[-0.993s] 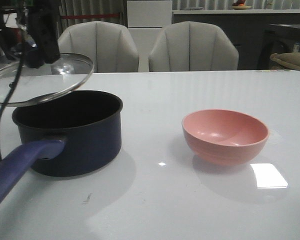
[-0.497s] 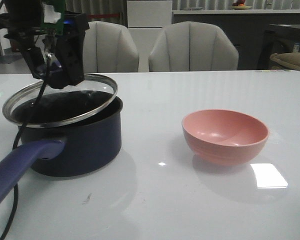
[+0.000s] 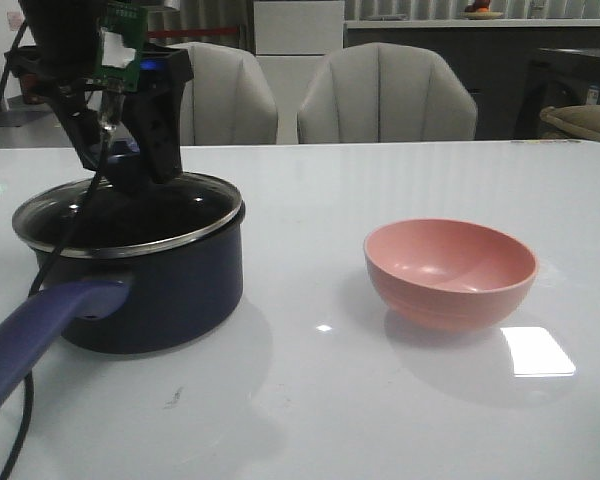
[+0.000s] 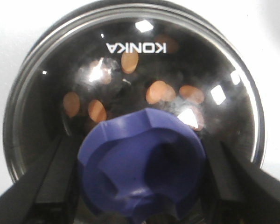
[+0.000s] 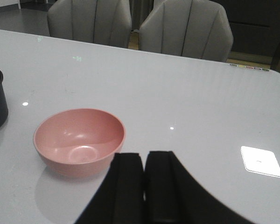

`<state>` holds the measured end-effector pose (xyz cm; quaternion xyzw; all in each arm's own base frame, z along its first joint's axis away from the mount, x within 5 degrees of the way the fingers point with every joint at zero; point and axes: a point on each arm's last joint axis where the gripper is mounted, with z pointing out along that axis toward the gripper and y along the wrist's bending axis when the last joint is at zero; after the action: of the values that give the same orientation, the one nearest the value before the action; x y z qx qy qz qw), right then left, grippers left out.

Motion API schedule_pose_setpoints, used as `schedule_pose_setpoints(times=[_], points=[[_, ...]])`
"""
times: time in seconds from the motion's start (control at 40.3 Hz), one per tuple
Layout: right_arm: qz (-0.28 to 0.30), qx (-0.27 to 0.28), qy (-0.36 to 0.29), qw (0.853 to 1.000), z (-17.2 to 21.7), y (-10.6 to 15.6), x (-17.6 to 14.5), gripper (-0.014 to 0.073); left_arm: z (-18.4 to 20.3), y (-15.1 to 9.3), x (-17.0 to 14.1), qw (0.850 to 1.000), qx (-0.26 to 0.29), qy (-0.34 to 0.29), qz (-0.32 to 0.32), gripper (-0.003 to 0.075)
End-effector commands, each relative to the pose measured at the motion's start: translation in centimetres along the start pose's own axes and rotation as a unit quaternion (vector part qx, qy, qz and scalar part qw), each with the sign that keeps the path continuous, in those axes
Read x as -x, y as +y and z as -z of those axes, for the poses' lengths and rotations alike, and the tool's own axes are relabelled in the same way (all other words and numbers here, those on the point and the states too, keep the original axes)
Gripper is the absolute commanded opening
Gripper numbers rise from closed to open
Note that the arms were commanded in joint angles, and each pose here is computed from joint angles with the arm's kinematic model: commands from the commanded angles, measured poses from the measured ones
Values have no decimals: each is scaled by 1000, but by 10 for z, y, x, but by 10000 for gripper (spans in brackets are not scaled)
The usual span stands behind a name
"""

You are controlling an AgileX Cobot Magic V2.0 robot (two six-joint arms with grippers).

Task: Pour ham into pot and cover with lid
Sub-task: 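Lower the glass lid onto the saucepan and open the left gripper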

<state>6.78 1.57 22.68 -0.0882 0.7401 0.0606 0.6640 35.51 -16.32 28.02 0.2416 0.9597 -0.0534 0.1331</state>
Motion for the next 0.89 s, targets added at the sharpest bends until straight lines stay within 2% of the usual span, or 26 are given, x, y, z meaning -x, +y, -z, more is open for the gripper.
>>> schedule_pose_setpoints(times=[0.0, 0.149, 0.397, 0.621, 0.869], points=[[3, -17, -41, 999, 1, -3, 14, 146, 26, -3, 8, 998, 12, -64, -11, 261], [3, -17, -41, 999, 1, -3, 14, 146, 26, 0, 8, 998, 28, -62, -18, 261], [3, -17, -41, 999, 1, -3, 14, 146, 25, -2, 8, 998, 20, -63, -14, 262], [3, -17, -41, 999, 1, -3, 14, 146, 15, -4, 6, 1000, 3, -30, -7, 302], [3, -17, -41, 999, 1, -3, 14, 146, 13, -4, 5, 1000, 2, -21, -7, 325]])
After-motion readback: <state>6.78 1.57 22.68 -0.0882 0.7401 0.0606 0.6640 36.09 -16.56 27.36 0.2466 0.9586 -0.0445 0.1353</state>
